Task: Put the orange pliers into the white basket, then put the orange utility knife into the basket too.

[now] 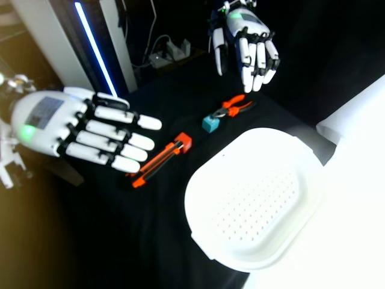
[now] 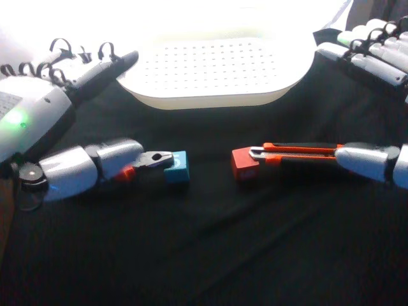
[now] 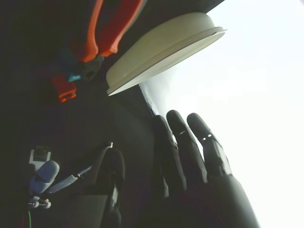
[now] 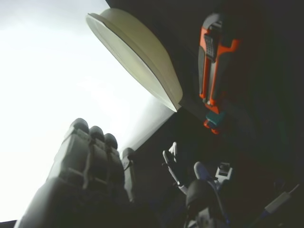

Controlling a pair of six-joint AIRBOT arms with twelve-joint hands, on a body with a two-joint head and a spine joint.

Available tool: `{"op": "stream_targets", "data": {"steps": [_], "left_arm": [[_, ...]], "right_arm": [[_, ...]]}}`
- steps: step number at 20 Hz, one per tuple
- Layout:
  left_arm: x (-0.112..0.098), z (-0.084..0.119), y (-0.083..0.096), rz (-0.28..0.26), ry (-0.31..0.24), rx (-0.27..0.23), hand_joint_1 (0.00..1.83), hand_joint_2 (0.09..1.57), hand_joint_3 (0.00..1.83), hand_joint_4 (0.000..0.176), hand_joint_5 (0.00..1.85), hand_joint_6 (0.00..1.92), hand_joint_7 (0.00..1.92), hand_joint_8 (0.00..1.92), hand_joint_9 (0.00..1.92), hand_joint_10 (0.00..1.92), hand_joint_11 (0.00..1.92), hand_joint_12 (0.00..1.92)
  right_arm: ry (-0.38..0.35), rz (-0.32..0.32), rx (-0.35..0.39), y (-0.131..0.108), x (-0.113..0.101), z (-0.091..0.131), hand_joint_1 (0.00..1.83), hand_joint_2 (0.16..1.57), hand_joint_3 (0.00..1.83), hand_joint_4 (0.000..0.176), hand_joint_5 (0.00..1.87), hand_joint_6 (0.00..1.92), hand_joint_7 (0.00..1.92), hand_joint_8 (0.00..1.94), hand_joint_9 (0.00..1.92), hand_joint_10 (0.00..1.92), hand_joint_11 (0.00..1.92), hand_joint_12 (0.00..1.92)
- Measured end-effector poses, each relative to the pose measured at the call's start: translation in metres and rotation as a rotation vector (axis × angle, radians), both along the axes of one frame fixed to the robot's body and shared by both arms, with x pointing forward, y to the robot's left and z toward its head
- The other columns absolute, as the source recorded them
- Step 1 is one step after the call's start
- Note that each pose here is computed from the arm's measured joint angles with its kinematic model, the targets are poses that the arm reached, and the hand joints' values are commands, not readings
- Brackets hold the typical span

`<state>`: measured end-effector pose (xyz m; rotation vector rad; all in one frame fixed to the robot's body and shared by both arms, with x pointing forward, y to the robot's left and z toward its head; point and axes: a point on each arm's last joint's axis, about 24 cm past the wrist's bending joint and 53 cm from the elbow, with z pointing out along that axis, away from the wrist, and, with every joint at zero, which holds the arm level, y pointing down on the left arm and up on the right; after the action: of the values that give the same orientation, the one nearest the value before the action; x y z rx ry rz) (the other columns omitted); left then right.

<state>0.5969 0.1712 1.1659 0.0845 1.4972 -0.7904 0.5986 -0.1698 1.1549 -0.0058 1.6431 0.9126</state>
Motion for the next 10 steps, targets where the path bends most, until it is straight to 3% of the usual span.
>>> {"op": "stream_targets", "data": {"steps": [3, 4, 6, 7, 8, 9, 10], "left_arm": [[-0.001, 0.001, 0.001, 0.002, -0.004, -0.004, 0.3, 1.29, 0.01, 0.033, 0.0, 0.0, 0.0, 0.0, 0.0, 0.0, 0.0, 0.0], [-0.001, -0.002, 0.001, 0.002, 0.002, 0.0, 0.3, 1.3, 0.01, 0.034, 0.0, 0.0, 0.0, 0.0, 0.0, 0.0, 0.0, 0.0], [0.0, -0.012, 0.001, 0.017, 0.039, -0.007, 0.37, 1.29, 0.0, 0.03, 0.0, 0.0, 0.04, 0.01, 0.05, 0.02, 0.03, 0.02], [0.001, -0.019, 0.0, 0.022, 0.06, -0.014, 0.4, 1.27, 0.01, 0.012, 0.02, 0.0, 0.08, 0.0, 0.06, 0.02, 0.01, 0.19], [0.002, -0.033, -0.004, 0.017, 0.095, -0.003, 0.46, 1.26, 0.0, 0.026, 0.04, 0.0, 0.1, 0.0, 0.08, 0.02, 0.0, 0.45], [0.003, -0.043, -0.005, 0.018, 0.129, 0.003, 0.52, 1.25, 0.0, 0.019, 0.06, 0.01, 0.12, 0.01, 0.11, 0.04, 0.0, 0.86], [0.003, -0.055, -0.007, 0.02, 0.166, 0.011, 0.55, 1.25, 0.0, 0.001, 0.08, 0.01, 0.16, 0.01, 0.14, 0.05, 0.0, 0.96]], "right_arm": [[0.01, 0.003, -0.002, 0.002, 0.0, -0.003, 0.43, 1.14, 0.02, 0.031, 0.0, 0.0, 0.0, 0.0, 0.0, 0.0, 0.0, 0.0], [0.006, 0.002, 0.002, 0.002, 0.0, -0.002, 0.44, 1.14, 0.01, 0.038, 0.0, 0.0, 0.0, 0.0, 0.0, 0.0, 0.0, 0.0], [0.009, -0.004, 0.005, 0.001, 0.0, -0.002, 0.44, 1.15, 0.02, 0.034, 0.0, 0.0, 0.0, 0.0, 0.0, 0.0, 0.0, 0.0], [0.009, -0.003, 0.005, 0.001, 0.0, -0.003, 0.45, 1.15, 0.01, 0.035, 0.0, 0.0, 0.0, 0.0, 0.0, 0.0, 0.0, 0.0], [0.009, -0.001, 0.006, 0.002, 0.0, -0.003, 0.45, 1.15, 0.01, 0.04, 0.0, 0.0, 0.0, 0.0, 0.0, 0.0, 0.0, 0.0], [0.01, -0.001, 0.007, 0.002, 0.0, -0.003, 0.43, 1.16, 0.01, 0.04, 0.0, 0.0, 0.0, 0.0, 0.0, 0.0, 0.0, 0.0], [0.011, -0.001, 0.007, 0.002, 0.0, -0.004, 0.43, 1.15, 0.01, 0.044, 0.0, 0.0, 0.0, 0.0, 0.0, 0.0, 0.0, 0.0]]}}
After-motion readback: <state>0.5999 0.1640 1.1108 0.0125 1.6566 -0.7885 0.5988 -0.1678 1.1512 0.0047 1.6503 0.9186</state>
